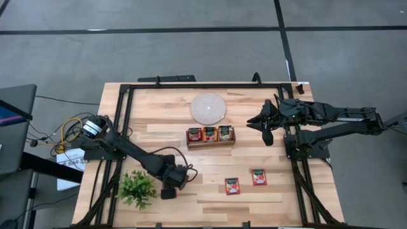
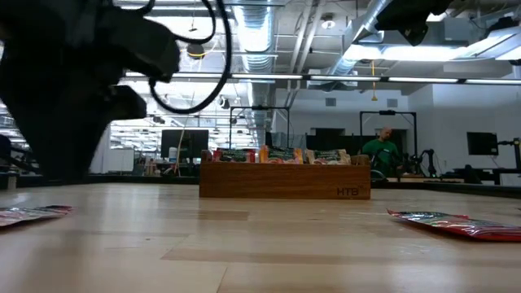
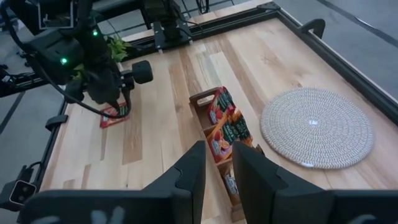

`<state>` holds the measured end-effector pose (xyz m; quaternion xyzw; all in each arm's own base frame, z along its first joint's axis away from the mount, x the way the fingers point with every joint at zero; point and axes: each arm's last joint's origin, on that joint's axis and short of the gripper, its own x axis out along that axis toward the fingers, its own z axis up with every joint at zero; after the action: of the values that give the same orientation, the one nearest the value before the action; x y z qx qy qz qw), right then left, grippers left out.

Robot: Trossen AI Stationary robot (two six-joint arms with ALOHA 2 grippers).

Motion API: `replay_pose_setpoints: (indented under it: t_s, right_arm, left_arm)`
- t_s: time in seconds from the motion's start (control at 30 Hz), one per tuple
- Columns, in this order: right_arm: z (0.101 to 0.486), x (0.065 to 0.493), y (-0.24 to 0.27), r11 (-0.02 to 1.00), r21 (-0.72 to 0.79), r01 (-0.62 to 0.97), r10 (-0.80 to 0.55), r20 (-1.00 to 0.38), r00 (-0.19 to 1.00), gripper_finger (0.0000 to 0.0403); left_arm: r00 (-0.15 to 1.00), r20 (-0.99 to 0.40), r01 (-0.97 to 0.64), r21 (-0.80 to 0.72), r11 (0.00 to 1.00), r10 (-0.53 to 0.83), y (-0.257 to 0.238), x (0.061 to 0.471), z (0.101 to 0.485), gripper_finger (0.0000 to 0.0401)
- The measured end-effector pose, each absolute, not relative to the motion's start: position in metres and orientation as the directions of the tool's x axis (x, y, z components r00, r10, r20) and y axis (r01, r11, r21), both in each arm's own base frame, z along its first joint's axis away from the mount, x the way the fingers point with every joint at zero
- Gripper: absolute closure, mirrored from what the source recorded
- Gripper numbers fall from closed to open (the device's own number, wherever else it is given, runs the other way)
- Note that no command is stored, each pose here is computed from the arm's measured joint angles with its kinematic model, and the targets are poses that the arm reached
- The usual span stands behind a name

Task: Pick & Place Tea
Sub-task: Put the red tea bag into the left section of the wooden organizer

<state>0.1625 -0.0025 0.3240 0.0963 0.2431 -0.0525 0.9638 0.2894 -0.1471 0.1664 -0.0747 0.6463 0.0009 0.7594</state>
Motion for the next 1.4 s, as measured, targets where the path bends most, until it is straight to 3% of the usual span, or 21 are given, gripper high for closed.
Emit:
replay_pose_setpoints:
  t_s: [0.93, 1.2, 1.4]
  right_arm:
    - [0.324, 0.162, -0.003, 0.977, 0.156, 0.146, -0.054, -0.480, 0.876, 0.0331]
    - [0.324, 0.162, -0.003, 0.977, 0.154, 0.145, -0.054, -0.479, 0.876, 0.0331]
    - [0.324, 0.162, -0.003, 0.977, 0.153, 0.145, -0.055, -0.479, 0.876, 0.0331]
  left_arm:
    - [0.123, -0.989, -0.168, -0.107, 0.980, -0.087, -0.152, 0.274, 0.149, 0.0293]
    - [0.164, -0.982, -0.165, -0.125, 0.978, -0.098, -0.153, 0.276, 0.145, 0.0293]
    - [0.205, -0.978, -0.176, -0.062, 0.983, -0.025, -0.150, 0.278, 0.145, 0.0293]
